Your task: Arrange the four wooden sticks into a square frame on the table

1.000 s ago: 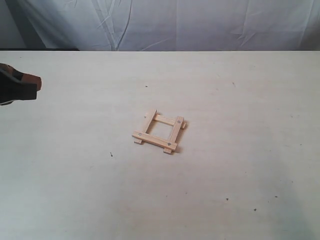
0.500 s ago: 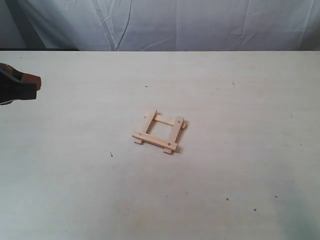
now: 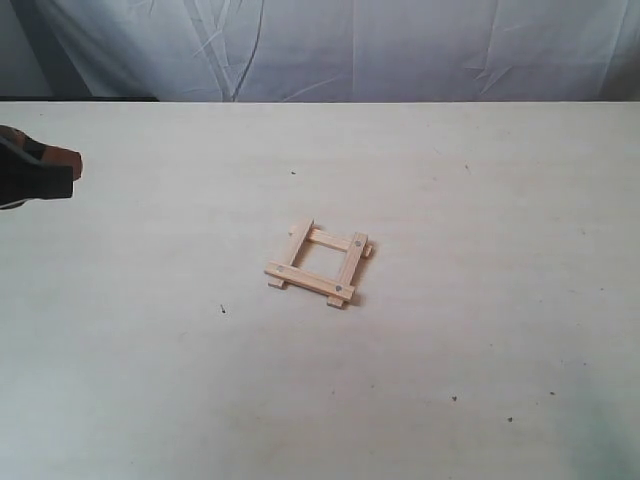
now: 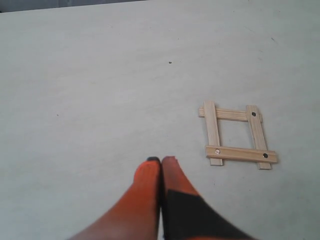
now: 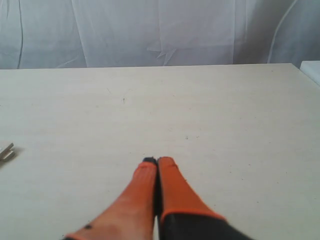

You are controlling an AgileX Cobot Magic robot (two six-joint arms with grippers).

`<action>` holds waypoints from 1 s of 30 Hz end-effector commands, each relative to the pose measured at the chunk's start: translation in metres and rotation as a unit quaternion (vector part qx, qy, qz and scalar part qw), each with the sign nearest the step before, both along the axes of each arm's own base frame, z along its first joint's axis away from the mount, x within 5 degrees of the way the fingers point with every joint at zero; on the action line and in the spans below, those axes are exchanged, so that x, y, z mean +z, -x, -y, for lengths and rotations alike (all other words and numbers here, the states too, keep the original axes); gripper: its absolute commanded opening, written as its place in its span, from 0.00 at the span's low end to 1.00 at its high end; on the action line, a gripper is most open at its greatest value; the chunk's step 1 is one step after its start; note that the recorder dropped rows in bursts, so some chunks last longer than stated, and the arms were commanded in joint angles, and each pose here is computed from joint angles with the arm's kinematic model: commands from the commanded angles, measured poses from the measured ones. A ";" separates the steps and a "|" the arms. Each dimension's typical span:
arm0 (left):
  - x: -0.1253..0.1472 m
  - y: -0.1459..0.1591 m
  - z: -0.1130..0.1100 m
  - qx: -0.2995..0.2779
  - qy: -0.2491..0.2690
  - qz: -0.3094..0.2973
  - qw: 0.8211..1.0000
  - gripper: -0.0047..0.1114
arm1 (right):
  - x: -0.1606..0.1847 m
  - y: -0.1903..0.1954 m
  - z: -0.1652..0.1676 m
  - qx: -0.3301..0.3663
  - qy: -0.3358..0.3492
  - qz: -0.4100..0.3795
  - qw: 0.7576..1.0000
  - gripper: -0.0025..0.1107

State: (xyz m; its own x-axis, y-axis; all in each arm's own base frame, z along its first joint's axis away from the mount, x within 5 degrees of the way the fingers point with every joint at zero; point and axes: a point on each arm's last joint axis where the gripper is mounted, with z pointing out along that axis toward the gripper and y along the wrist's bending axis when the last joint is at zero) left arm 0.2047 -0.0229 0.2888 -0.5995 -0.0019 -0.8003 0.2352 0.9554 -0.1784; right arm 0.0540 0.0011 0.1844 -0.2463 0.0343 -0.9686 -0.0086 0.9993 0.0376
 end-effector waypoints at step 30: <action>0.016 0.070 -0.007 0.039 -0.048 0.161 0.985 0.04 | 0.000 0.000 0.000 -0.001 0.002 0.006 1.000 0.02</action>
